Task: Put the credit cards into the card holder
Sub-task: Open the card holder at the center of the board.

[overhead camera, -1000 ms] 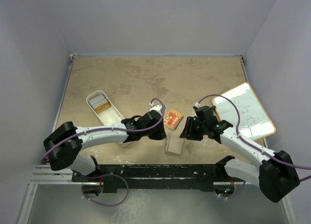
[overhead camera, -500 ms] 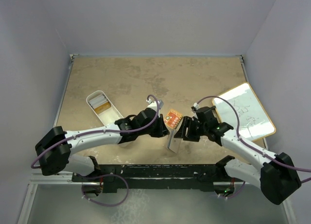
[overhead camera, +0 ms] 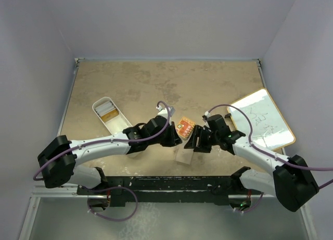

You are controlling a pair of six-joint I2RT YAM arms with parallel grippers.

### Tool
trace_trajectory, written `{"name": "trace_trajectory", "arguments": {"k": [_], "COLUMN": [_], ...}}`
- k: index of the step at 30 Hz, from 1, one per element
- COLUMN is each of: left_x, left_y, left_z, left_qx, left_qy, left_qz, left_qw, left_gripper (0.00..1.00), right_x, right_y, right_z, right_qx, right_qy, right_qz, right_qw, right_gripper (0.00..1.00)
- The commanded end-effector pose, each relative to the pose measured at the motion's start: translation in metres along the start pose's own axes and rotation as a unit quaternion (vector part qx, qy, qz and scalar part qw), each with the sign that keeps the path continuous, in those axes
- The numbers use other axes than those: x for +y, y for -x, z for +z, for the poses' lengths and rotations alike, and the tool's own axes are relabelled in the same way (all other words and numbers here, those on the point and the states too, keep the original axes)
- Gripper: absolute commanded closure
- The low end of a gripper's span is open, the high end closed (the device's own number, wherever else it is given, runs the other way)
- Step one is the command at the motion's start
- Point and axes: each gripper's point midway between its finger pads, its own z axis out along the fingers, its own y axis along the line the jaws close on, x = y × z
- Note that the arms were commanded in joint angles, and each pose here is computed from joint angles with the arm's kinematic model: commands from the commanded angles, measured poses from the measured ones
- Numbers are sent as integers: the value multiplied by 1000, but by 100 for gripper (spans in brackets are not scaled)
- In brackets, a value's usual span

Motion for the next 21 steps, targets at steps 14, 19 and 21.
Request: {"name": "trace_trajectory", "arguments": {"k": [14, 19, 21], "left_x": [52, 57, 56], "left_y": [-22, -30, -32], "left_z": [38, 46, 50], "left_qx": [40, 56, 61], "left_qy": [92, 94, 90], "left_qz": [84, 101, 108], "left_qw": [991, 989, 988], "left_gripper": [53, 44, 43], "right_x": [-31, -41, -44], "right_y": [6, 1, 0], "right_z": [14, 22, 24], "right_qx": [-12, -2, -2], "right_qy": [-70, -79, -81], "right_qz": [-27, -28, -27], "right_qw": [997, 996, 996], "right_gripper": [54, 58, 60]}}
